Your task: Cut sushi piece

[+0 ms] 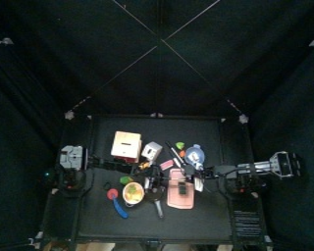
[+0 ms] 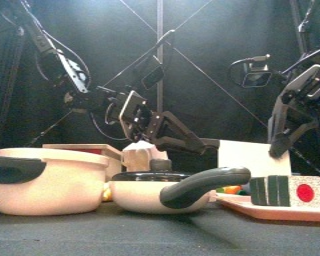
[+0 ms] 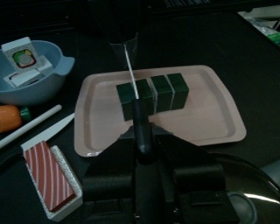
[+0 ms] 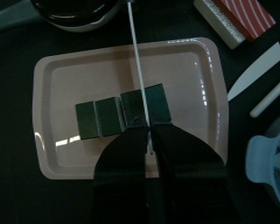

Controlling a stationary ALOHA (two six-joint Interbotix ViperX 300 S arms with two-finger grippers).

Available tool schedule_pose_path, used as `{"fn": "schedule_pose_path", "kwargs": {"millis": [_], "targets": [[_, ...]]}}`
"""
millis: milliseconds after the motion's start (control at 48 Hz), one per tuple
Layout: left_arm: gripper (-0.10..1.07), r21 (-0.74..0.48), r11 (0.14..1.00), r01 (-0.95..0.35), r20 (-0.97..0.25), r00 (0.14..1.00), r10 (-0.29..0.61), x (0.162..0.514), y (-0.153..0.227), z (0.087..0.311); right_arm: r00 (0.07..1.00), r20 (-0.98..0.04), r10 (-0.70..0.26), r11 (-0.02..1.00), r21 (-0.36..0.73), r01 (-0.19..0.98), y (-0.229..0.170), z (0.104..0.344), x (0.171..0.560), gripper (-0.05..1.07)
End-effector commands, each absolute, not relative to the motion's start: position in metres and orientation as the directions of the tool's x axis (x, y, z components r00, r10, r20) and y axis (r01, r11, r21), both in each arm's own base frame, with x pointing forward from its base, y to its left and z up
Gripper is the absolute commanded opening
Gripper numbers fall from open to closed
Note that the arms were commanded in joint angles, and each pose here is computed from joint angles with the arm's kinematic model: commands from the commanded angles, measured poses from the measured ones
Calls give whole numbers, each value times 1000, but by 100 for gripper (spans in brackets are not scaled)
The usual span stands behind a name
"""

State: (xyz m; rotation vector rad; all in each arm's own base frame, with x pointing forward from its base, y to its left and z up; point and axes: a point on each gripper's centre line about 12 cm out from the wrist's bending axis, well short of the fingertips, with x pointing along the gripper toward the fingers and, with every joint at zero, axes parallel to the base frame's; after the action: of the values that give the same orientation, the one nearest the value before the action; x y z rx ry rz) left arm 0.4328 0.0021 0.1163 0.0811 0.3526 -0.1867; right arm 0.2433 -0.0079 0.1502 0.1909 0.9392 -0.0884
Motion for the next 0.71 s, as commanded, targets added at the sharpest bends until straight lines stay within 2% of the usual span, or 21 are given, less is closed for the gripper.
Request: {"fn": "schedule_pose_path", "kwargs": {"millis": [0, 688], "targets": [[42, 51, 976, 209, -361, 916, -177, 429, -4, 118, 541, -841, 12, 979, 121, 166, -8, 140, 234, 32], [42, 52, 981, 186, -398, 905, -151, 432, 0, 114, 539, -842, -9, 980, 100, 173, -14, 139, 237, 32]]}}
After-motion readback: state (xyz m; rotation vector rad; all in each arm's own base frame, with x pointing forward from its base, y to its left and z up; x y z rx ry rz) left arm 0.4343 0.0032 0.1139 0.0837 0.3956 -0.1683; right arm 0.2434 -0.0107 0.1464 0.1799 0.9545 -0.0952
